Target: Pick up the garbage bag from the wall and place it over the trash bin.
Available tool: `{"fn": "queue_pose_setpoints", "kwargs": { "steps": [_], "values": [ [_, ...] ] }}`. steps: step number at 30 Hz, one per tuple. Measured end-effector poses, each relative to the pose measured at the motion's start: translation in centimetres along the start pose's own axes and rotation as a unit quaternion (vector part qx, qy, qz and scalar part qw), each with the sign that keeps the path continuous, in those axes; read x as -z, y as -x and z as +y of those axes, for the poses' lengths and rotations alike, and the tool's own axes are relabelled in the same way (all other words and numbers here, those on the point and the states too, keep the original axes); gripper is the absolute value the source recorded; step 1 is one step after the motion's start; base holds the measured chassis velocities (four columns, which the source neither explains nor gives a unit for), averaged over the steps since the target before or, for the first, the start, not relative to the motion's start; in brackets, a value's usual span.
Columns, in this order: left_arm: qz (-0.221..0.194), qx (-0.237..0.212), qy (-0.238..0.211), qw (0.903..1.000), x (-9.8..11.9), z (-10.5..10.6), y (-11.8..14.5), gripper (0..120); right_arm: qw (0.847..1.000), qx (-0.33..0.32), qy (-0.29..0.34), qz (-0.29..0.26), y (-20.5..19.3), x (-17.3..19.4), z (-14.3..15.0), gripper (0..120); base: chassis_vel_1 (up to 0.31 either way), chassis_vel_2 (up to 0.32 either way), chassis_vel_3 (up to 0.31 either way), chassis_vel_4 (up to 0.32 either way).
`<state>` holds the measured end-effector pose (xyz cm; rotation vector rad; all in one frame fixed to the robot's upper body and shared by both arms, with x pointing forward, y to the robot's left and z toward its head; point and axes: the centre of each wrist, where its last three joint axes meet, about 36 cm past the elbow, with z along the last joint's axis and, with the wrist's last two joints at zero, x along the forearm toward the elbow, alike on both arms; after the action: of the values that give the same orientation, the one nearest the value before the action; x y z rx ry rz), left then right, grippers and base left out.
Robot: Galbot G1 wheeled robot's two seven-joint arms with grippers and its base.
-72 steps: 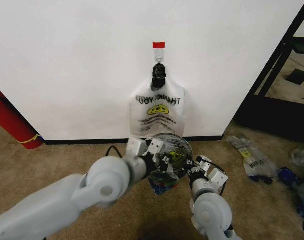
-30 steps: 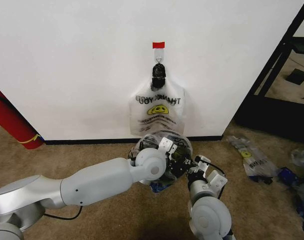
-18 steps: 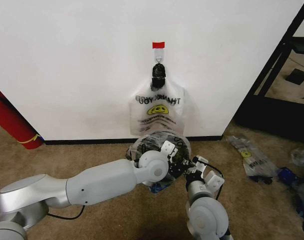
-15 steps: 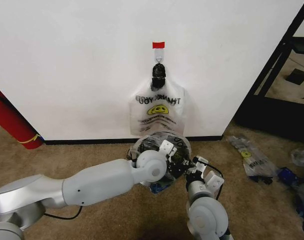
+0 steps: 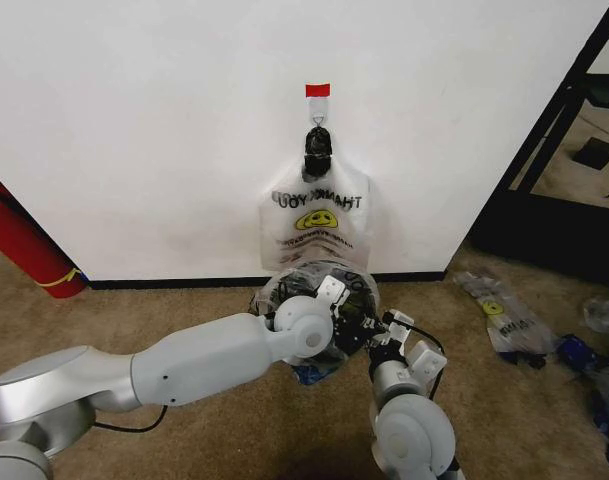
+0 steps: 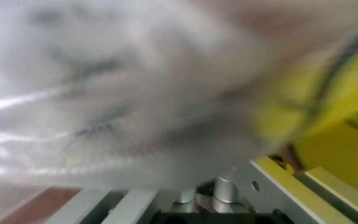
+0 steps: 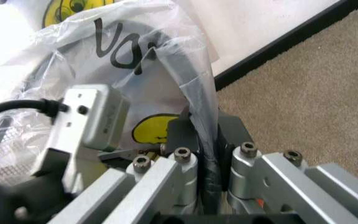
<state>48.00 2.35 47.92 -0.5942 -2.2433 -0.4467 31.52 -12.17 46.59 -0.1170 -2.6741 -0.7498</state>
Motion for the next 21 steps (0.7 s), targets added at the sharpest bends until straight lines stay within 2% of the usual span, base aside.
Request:
{"fn": "queue_pose_setpoints", "kwargs": {
  "steps": [8,13,21],
  "values": [
    [0.008,0.007,0.006,0.9999,-1.3,0.4,0.4,0,1.0,0.002,0.006,0.0,0.1,0.2,0.1,1,0.0,0.0,0.0,0.0],
    [-0.008,0.005,0.001,1.0,-1.4,1.5,-1.5,0,1.0,-0.004,0.008,0.002,0.5,0.1,-0.2,1,0.0,0.0,0.0,0.0],
    [-0.073,-0.006,-0.021,0.9971,-1.2,3.2,-6.1,0,1.0,-0.012,0.012,0.002,1.0,0.3,-0.4,1,0.0,0.0,0.0,0.0]
  ]
}}
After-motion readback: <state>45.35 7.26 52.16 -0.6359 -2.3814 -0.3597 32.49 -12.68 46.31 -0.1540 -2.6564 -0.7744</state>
